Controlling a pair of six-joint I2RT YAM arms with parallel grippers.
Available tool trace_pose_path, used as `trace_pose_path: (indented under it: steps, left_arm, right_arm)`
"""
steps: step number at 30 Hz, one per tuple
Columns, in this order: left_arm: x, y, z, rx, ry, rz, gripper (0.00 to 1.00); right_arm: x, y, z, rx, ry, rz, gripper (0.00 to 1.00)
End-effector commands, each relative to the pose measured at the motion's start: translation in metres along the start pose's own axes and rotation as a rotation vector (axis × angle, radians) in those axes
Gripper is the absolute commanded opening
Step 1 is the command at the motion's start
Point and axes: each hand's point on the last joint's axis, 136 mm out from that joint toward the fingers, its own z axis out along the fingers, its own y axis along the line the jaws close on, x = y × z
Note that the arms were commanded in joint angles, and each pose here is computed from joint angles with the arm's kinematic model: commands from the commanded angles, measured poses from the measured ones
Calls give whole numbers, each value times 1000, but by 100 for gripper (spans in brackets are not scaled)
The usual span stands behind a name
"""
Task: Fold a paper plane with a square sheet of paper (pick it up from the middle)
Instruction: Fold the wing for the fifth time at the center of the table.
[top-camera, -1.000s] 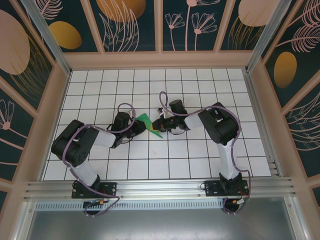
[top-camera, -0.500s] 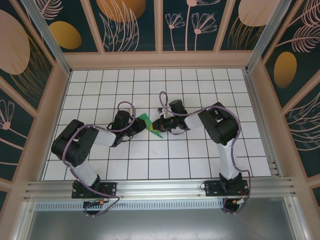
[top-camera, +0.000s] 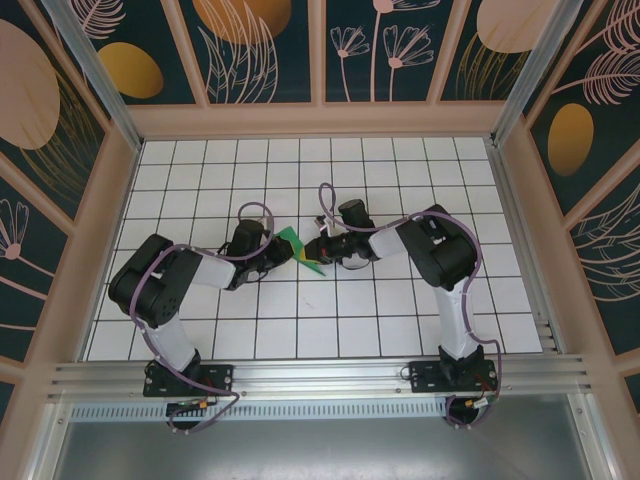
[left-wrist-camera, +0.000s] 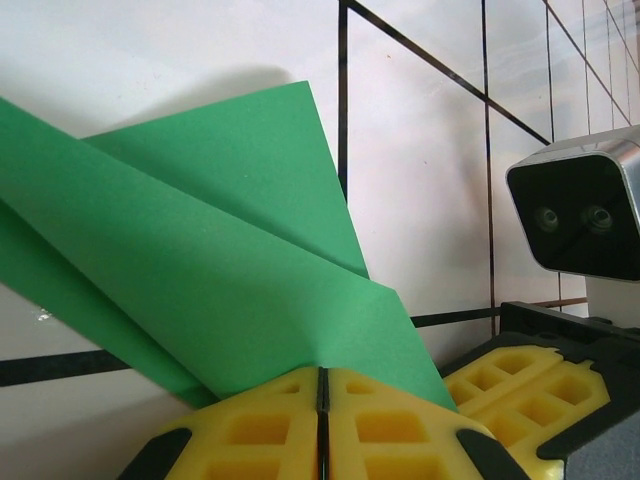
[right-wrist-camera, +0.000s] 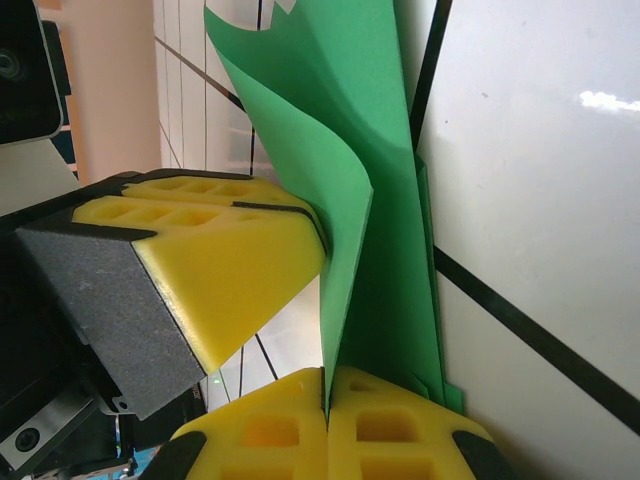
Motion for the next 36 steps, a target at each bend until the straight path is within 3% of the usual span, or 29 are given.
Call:
trace_pose_path:
  steps: [1, 15, 28, 36]
  left_arm:
    - [8, 18, 4, -87, 38, 12, 9]
    - [20, 37, 4, -167, 84, -13, 10]
    - [22, 40, 5, -173, 89, -20, 10]
    - [21, 42, 5, -184, 82, -24, 10]
  right_arm:
    - [16, -60, -3, 166, 7, 113, 3]
    - [6, -10, -18, 99, 23, 8, 21]
    - [34, -18, -27, 134, 63, 24, 20]
    - [40, -47, -24, 202, 72, 79, 8]
